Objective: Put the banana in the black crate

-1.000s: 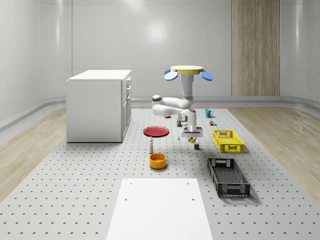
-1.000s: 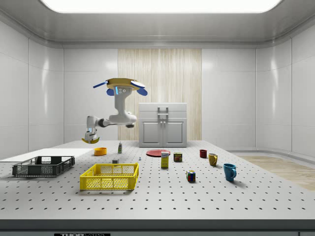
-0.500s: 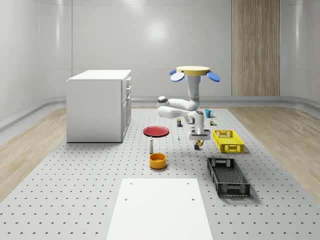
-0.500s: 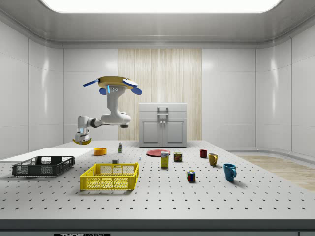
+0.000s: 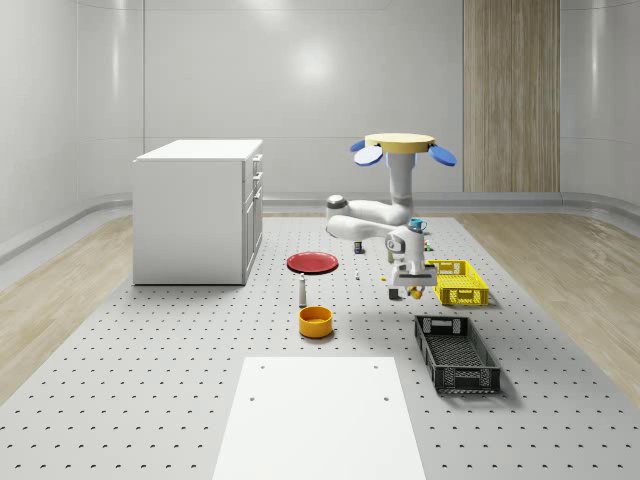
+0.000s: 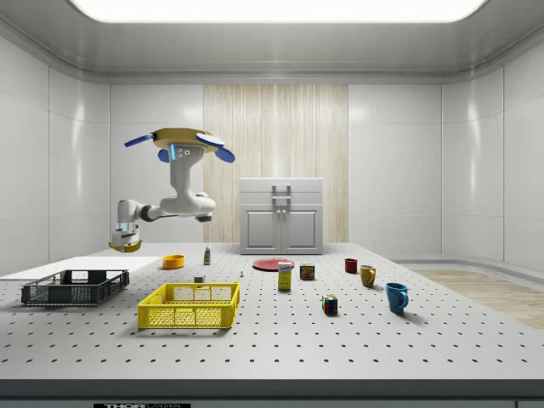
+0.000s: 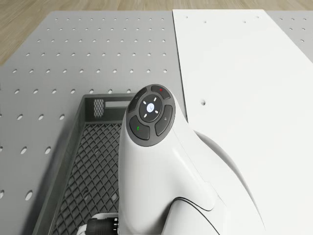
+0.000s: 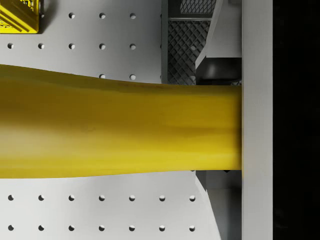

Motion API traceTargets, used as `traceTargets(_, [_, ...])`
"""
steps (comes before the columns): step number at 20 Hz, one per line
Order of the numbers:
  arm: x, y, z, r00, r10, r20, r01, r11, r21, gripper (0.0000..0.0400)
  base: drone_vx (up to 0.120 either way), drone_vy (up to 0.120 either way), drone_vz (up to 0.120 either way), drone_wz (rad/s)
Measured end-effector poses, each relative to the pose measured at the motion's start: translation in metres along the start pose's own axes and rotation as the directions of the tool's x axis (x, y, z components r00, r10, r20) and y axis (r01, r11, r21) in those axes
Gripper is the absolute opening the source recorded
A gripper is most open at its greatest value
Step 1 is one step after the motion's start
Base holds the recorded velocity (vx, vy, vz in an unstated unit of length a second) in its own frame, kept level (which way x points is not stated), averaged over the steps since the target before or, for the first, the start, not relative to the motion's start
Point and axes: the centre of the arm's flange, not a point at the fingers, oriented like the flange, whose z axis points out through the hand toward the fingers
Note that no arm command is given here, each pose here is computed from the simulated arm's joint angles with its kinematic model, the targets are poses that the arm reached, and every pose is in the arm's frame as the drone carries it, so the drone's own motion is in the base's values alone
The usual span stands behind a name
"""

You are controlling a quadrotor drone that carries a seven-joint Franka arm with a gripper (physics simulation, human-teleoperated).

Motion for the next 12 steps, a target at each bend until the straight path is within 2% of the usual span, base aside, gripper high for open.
traceTargets(10, [0.0000,0.0000,0.0000,1.000,0.000,0.000,0.000,1.000,0.000,0.0198,0.120,0.120,0.000,0.000])
traceTargets(12, [0.0000,0.0000,0.0000,1.000,0.000,0.000,0.000,1.000,0.000,0.0198,0.120,0.020,0.000,0.000])
